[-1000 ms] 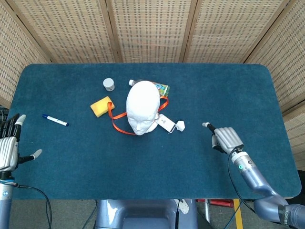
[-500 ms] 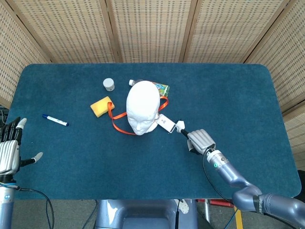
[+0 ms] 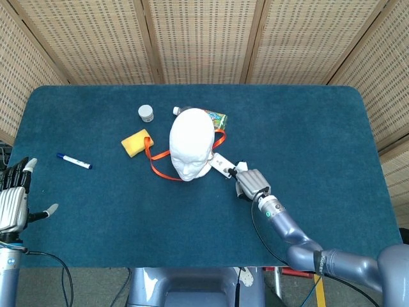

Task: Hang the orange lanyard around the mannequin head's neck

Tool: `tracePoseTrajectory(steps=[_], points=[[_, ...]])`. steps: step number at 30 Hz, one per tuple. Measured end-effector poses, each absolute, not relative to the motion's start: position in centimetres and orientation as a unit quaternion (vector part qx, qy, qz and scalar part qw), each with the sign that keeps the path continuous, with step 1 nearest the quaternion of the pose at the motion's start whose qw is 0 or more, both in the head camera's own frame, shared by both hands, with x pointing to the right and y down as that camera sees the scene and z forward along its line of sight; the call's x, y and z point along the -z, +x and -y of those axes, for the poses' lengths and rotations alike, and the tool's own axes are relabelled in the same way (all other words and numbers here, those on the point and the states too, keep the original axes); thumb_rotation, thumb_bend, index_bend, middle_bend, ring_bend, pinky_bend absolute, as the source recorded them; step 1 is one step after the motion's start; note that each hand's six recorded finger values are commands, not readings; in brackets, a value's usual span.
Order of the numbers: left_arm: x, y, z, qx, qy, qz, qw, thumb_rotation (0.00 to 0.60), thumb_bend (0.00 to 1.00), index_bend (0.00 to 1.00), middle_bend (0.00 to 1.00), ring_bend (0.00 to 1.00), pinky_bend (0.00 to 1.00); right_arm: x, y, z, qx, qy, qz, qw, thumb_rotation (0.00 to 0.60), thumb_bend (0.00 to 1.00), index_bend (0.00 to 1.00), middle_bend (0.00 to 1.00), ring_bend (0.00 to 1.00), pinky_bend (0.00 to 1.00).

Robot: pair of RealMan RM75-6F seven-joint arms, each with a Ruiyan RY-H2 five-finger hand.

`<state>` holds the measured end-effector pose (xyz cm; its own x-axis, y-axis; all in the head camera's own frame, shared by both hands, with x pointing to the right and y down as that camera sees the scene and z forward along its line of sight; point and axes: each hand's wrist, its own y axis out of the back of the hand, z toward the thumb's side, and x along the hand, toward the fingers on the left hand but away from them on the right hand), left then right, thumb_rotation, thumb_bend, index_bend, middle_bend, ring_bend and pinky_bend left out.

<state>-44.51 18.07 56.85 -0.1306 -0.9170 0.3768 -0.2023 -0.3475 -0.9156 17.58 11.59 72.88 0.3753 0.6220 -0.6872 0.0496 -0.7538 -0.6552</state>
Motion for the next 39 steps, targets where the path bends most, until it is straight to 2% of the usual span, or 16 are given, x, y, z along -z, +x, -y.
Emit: tracePoseTrajectory(steps=[16, 21, 25, 39], points=[[-57.5, -44.4, -18.0, 0.586, -0.581, -0.474, 0.307, 0.6, 0.01, 0.0, 0.0, 0.0, 0.0, -75.0, 15.5, -10.3, -0.545, -0.764, 0.225, 0.262, 0.6, 1.0, 0.14, 0.76, 0.66, 0.86], [-57.6, -44.4, -18.0, 0.588, -0.581, -0.474, 0.305, 0.6, 0.01, 0.0, 0.0, 0.0, 0.0, -75.4, 15.8, -10.5, -0.56, -0.757, 0.21, 0.263, 0.6, 1.0, 0.23, 0.76, 0.66, 0.86], [-57.5, -44.3, -18.0, 0.587, -0.581, -0.474, 0.304, 0.6, 0.01, 0.0, 0.0, 0.0, 0.0, -75.1, 15.7, -10.8, -0.559, -0.759, 0.202, 0.265, 0.6, 1.0, 0.28, 0.76, 0.66, 0.86], [-57.6, -44.1, -18.1, 0.586, -0.585, -0.471, 0.306, 0.6, 0.01, 0.0, 0.0, 0.0, 0.0, -73.6, 15.4, -12.7, -0.55, -0.769, 0.156, 0.287, 0.6, 1.0, 0.3, 0.76, 0.66, 0.86]])
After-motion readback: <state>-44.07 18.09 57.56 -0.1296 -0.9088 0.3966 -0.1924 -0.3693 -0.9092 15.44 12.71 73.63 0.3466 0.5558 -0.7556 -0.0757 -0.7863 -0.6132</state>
